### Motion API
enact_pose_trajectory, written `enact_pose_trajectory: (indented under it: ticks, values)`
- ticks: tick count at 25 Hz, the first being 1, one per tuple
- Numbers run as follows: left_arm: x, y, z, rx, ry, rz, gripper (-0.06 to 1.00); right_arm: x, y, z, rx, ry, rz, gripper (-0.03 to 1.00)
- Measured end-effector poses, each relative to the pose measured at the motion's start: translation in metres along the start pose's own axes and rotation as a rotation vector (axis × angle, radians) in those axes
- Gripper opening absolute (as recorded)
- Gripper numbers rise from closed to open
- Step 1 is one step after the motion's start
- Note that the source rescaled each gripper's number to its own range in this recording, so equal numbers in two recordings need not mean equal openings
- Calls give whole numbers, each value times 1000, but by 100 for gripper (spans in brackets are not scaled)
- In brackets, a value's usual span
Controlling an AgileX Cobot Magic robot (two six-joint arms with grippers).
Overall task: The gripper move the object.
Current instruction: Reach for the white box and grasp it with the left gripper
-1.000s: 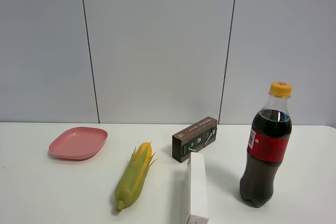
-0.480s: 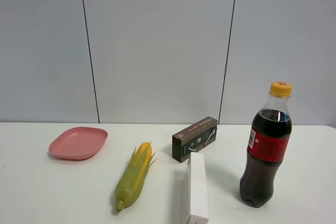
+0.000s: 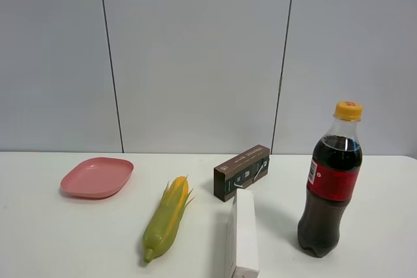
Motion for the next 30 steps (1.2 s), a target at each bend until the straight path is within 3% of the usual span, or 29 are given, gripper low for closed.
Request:
enact_pose_trajectory:
  ticks: [3,10,19,27,30]
  values:
    - [-14,14,-14,-56,-72,32,98,0,0,0,0,0,0,100]
    - [-61,29,-74,-143,-244,138,98,0,0,0,0,0,0,100]
    - [-103,31,-145,-150,-316,210,98,0,0,0,0,0,0,100]
    - [-128,1,-186,-118,-333,326,91,0,0,0,0,0,0,100]
    - [-131,-2,-207,-103,-363,322,90,0,0,0,0,0,0,100]
Point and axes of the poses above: a point on each arm's last joint axis where the gripper is mounted, x pointing back along that axis away from the gripper, z along the wrist's bending axis when the last joint is at zero, y = z × x, the point moved 7 cm from there along -x, pointing out along that axis toward the gripper, and after that the axes turned 12 degrees about -x, right-handed, at the moved point
